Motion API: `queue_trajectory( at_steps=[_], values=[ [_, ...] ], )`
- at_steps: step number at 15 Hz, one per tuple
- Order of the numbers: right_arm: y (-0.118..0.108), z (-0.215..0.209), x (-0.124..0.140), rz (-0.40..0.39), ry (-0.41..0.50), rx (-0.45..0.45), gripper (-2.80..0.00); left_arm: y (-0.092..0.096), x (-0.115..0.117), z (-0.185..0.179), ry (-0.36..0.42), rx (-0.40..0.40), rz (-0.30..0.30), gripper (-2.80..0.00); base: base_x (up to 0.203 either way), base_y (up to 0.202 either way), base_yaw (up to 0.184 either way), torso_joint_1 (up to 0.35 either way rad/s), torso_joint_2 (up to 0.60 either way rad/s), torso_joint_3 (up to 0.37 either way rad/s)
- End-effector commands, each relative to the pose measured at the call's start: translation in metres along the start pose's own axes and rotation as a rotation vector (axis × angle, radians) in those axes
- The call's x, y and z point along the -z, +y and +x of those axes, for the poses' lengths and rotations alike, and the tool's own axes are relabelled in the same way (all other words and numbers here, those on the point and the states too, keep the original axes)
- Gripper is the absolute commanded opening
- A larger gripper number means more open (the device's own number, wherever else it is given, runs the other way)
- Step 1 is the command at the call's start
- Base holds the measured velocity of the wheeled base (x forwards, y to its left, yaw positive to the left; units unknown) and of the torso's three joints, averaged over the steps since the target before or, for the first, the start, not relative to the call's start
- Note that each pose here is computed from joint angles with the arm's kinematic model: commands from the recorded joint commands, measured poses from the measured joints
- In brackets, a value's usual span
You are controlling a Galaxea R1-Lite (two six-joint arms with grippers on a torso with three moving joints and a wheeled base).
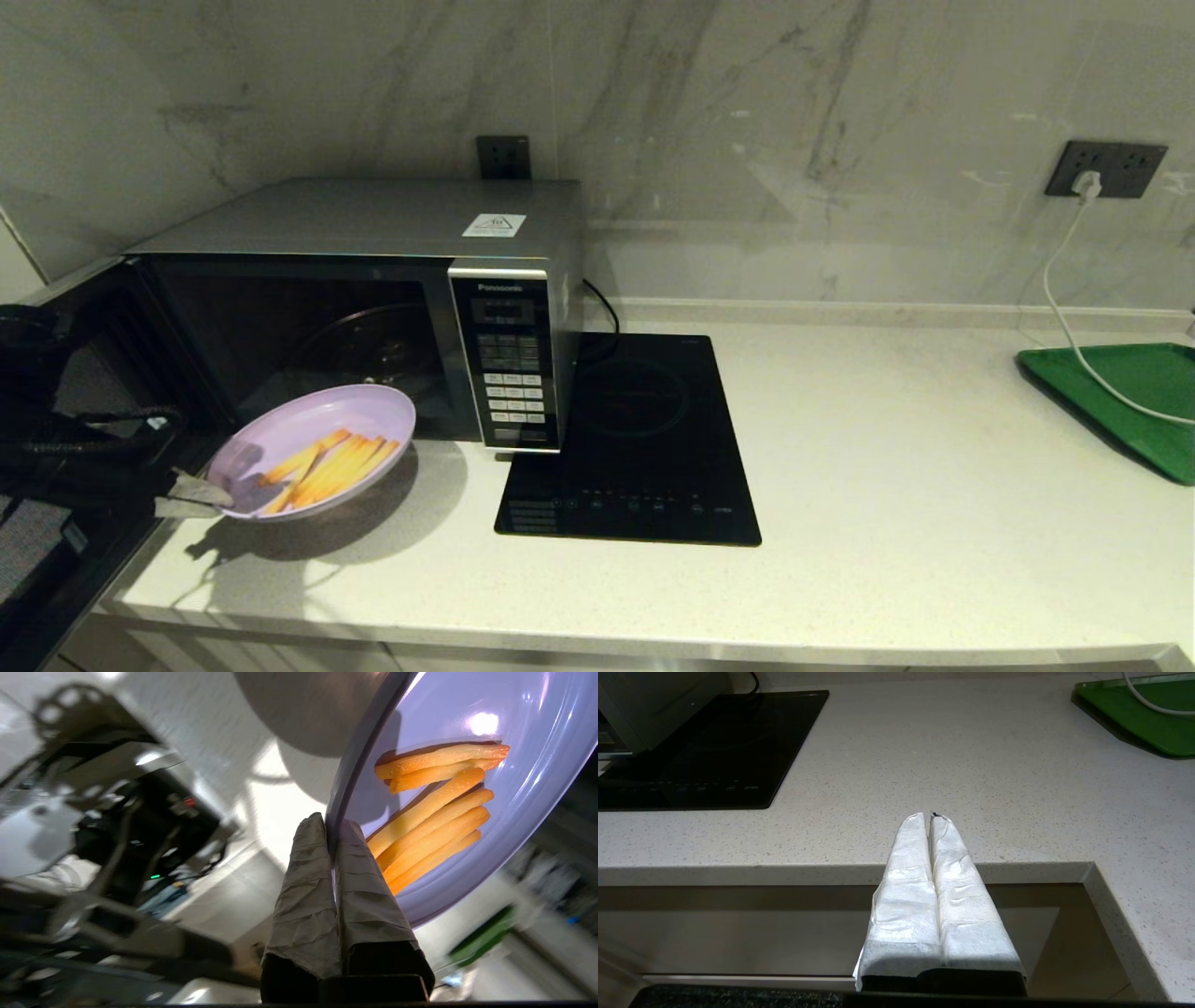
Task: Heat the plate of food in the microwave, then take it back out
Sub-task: Put the plate in the microwave oven
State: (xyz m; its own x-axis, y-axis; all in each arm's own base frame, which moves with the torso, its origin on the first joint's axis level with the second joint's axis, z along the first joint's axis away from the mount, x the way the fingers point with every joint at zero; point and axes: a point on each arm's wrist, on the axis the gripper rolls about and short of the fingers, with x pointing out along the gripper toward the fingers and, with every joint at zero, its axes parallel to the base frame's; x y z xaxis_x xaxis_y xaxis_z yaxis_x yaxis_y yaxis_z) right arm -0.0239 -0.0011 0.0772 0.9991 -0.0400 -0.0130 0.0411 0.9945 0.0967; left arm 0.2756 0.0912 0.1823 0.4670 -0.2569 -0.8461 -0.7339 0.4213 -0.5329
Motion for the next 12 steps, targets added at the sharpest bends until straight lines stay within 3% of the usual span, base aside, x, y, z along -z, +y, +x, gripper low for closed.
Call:
queue_trajectory(
  at_steps=[1, 6, 10, 12],
  values=[
    [0.0, 0.0, 0.0, 0.001, -0.001, 0.0, -2.8, -0.013, -0.024, 0.019, 0.003, -0.004, -0.082, -2.8, 0.0, 0.0, 0.0, 0.0, 0.0, 0.0],
    [0.0, 0.0, 0.0, 0.001, 0.001, 0.0, -2.8, -0.051, -0.049, 0.05, -0.057, -0.009, -0.13, -2.8, 0.0, 0.0, 0.0, 0.0, 0.0, 0.0],
    [0.0, 0.0, 0.0, 0.001, 0.001, 0.0, -2.8, -0.084, -0.046, 0.061, -0.088, 0.022, -0.145, -2.8, 0.0, 0.0, 0.0, 0.0, 0.0, 0.0],
    [0.0, 0.0, 0.0, 0.001, 0.001, 0.0, -2.8, -0.1, -0.037, 0.072, -0.122, -0.015, -0.178, -2.8, 0.0, 0.0, 0.0, 0.0, 0.0, 0.0]
  ],
)
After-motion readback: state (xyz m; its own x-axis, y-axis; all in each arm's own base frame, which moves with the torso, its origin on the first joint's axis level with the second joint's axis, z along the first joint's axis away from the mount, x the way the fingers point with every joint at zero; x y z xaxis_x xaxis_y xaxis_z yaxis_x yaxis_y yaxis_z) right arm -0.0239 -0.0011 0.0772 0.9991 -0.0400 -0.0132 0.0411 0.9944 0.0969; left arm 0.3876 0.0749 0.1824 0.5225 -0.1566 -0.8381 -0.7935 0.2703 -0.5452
